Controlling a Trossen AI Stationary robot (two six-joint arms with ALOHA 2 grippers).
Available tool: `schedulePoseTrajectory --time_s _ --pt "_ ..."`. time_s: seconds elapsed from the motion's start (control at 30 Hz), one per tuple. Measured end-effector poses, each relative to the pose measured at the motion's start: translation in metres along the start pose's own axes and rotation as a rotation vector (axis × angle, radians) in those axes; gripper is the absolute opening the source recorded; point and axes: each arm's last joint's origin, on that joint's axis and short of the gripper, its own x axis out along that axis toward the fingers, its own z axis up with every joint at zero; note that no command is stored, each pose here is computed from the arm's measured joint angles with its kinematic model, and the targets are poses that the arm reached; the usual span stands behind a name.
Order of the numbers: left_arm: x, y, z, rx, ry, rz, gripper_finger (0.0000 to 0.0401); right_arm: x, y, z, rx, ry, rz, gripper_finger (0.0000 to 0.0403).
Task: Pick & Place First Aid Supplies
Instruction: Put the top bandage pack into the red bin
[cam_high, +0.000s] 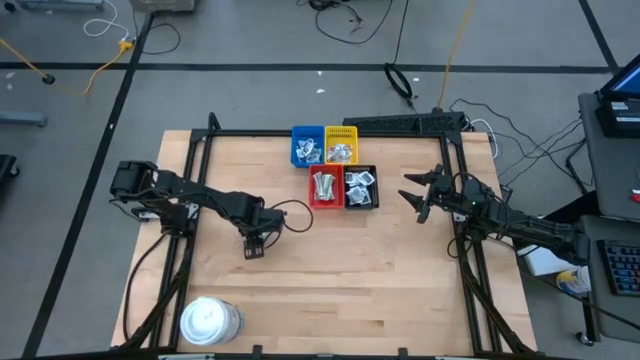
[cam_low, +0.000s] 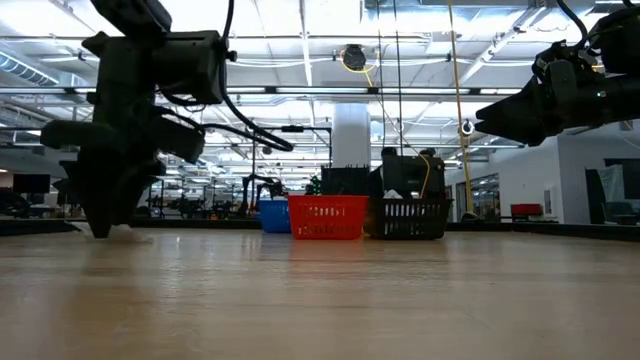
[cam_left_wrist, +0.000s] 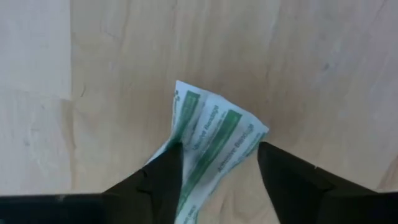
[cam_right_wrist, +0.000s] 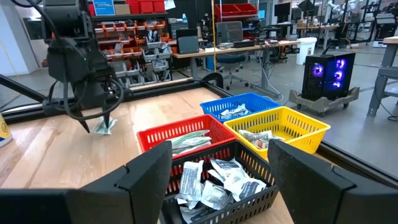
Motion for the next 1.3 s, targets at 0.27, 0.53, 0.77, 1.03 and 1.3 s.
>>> schedulePoseTrajectory --time_s 0.27,0.53,0.77,1.03,1.3 --pt "0.001 0.002 -0.001 -0.006 0.009 0.004 0.0037 0.0 0.0 0.0 0.0 0.0 0.0 0.0263" --pt "-0.009 0.011 0.001 -0.03 0.065 0.008 0.002 0.0 0.0 0.0 0.0 0.0 0.0 0.0263" --pt "-0.038 0.021 0.004 -0.049 0.072 -0.012 0.0007 0.0 0.0 0.0 0.0 0.0 0.0 0.0263" --pt "-0.071 0.026 0.005 -0.072 0.033 -0.05 0.0004 0.0 0.0 0.0 0.0 -0.003 0.0 0.0263" --pt "-0.082 0.034 0.007 -0.117 0.025 -0.081 0.0003 0.0 0.0 0.0 0.0 -0.003 0.0 0.0263"
